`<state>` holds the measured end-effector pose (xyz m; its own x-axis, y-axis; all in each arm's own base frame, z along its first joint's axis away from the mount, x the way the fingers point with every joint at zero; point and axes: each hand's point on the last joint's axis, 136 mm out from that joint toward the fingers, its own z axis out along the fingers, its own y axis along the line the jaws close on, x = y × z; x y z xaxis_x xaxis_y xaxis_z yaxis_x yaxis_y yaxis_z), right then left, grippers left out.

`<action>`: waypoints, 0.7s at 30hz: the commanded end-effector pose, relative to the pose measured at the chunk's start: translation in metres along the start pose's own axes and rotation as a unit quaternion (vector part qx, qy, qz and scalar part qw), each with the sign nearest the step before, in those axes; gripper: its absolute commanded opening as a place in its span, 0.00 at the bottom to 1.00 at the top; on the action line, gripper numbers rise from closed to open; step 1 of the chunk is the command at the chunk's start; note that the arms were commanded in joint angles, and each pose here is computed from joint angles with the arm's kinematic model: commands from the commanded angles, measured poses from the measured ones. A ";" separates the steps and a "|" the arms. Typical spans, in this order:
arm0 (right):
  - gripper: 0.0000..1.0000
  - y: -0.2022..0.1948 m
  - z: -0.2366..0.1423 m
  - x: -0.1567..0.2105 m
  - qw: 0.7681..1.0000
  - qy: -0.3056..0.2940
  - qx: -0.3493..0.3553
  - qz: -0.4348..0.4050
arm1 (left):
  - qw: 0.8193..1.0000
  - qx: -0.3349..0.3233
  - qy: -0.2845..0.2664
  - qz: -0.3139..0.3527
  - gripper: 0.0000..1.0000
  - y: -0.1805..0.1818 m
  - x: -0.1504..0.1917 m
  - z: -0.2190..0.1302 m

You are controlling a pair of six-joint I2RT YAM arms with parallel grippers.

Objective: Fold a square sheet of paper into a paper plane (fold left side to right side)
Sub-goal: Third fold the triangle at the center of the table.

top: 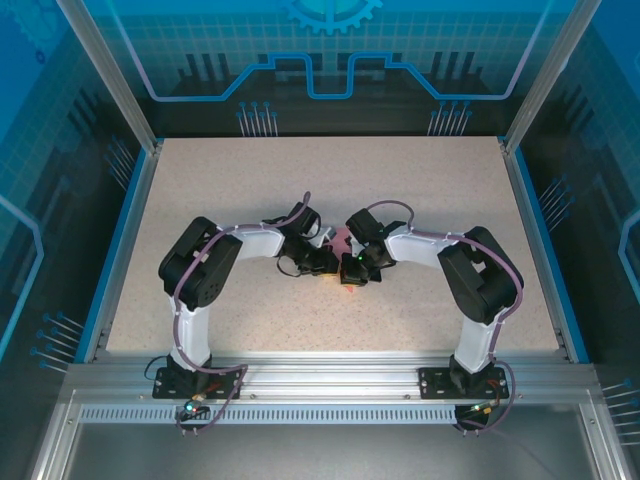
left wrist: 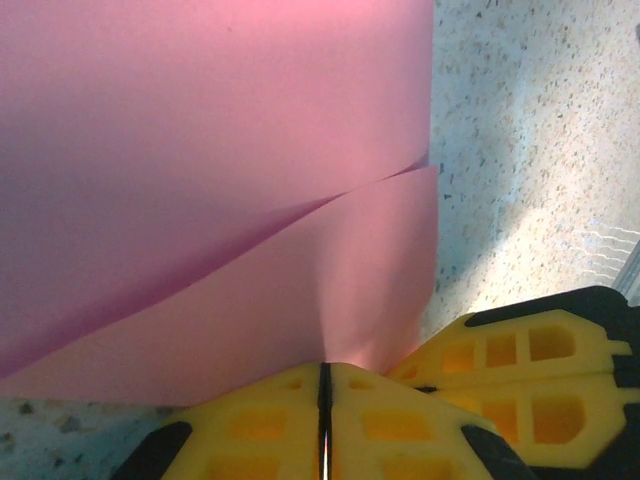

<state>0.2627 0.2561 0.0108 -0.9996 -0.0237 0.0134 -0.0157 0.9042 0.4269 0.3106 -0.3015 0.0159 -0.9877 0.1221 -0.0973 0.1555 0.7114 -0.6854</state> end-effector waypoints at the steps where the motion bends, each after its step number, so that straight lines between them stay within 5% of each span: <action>1: 0.00 -0.039 0.015 0.033 0.996 0.061 0.068 0.023 | 0.999 -0.043 -0.003 0.009 0.09 0.018 -0.003 0.005; 21: 0.00 -0.046 0.010 0.045 0.994 0.069 0.076 0.026 | 0.995 -0.087 -0.046 -0.012 0.06 0.067 -0.036 -0.029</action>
<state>0.2614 0.2549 0.0103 -0.9995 -0.0299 0.0057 -0.0246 0.9034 0.4281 0.3400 -0.2680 0.0147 -0.9876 0.0744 -0.1379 0.1468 0.7467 -0.6487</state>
